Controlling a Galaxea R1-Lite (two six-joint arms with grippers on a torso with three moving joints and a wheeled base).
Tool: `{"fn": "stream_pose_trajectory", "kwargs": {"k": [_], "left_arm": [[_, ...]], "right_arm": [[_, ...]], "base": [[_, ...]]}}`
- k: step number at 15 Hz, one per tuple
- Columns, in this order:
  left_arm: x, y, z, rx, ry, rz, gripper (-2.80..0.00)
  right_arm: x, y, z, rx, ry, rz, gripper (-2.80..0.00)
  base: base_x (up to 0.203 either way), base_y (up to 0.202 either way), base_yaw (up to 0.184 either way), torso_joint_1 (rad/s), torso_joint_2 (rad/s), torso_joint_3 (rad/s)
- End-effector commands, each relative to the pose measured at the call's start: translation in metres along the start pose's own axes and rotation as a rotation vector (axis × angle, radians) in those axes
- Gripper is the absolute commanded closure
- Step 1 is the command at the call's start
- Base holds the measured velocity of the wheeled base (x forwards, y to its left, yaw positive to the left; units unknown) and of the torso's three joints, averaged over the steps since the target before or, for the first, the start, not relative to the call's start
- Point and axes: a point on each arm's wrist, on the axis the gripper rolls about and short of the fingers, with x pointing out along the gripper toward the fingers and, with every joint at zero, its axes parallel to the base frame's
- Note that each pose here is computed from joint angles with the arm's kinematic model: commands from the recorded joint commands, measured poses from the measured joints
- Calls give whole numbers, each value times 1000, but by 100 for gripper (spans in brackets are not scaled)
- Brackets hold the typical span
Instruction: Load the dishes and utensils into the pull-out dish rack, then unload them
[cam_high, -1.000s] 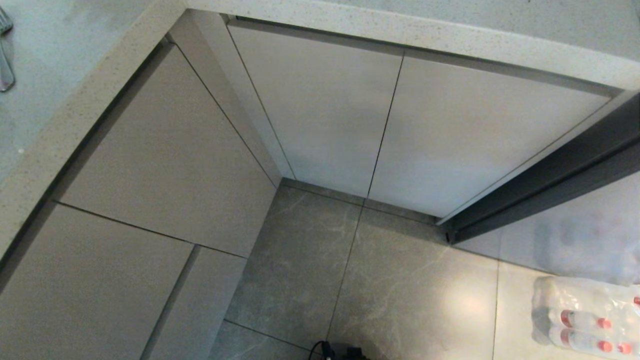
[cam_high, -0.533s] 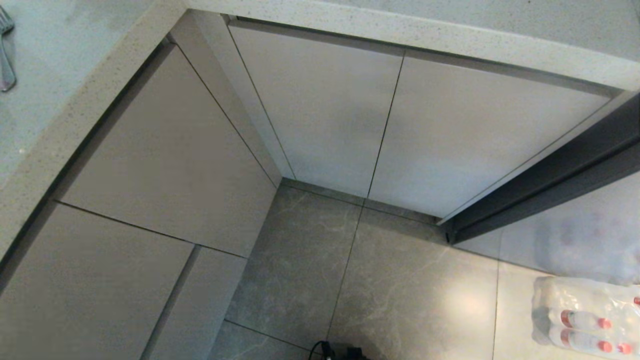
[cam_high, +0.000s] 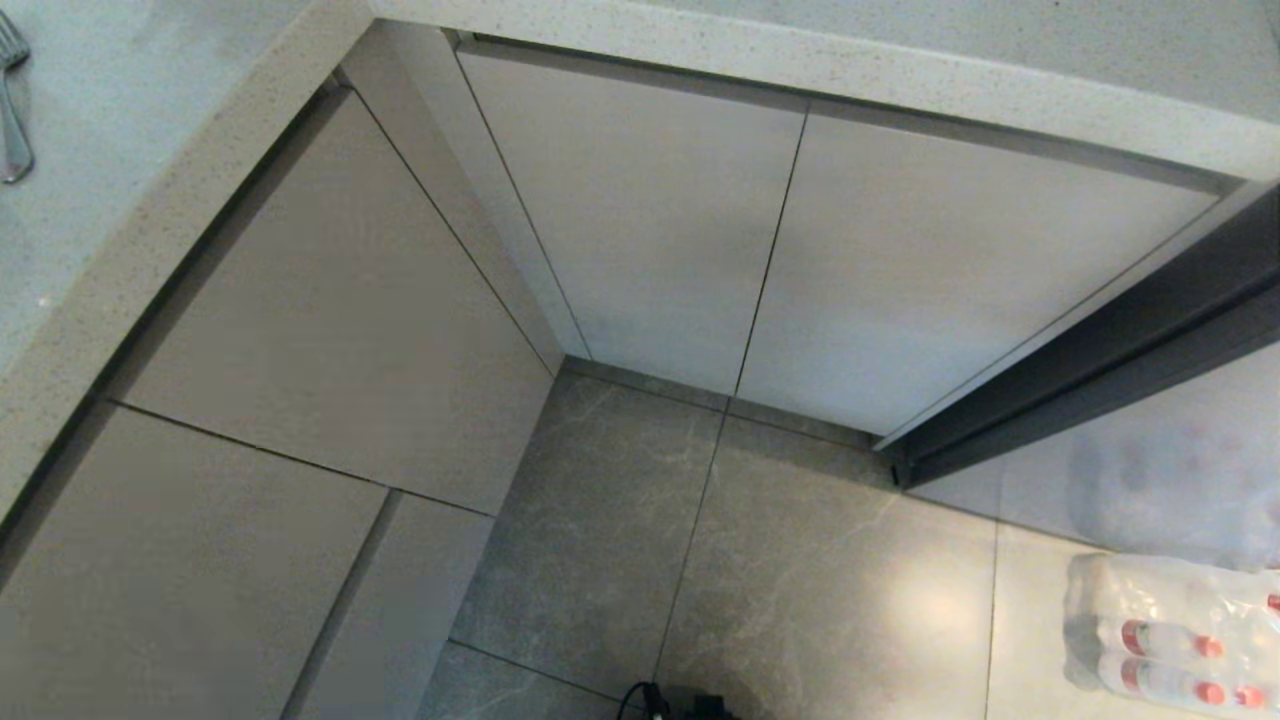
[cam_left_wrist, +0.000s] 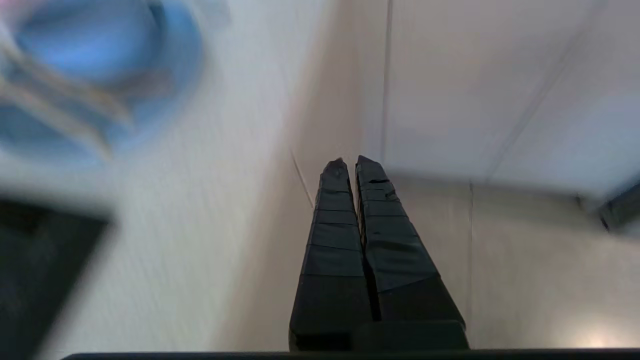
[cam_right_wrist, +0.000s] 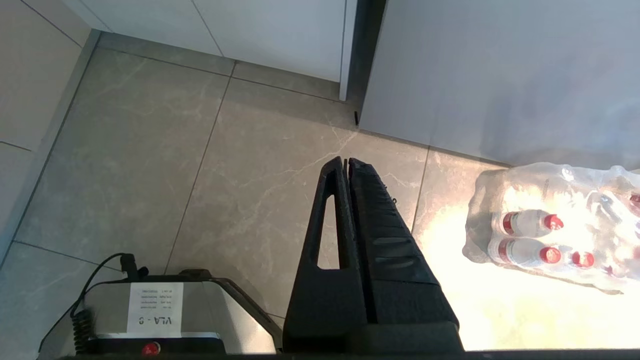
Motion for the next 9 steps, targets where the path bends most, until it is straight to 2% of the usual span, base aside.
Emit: {"fn": "stream_pose_trajectory", "kwargs": {"k": [1, 4, 8, 9], "left_arm": [[-16, -3, -26, -10, -6, -6, 0], [-7, -10, -72, -56, 115, -17, 0], [9, -21, -138, -57, 222, -28, 0], [9, -22, -147, -70, 248, -31, 0]], "right_arm": [[0, 0, 0, 0, 1, 0, 0], [0, 0, 0, 0, 1, 0, 0], [0, 0, 0, 0, 1, 0, 0], [0, 0, 0, 0, 1, 0, 0]], "base": [[0, 0, 0, 0, 0, 0], [0, 0, 0, 0, 0, 0], [0, 0, 0, 0, 0, 0], [0, 0, 0, 0, 0, 0]]}}
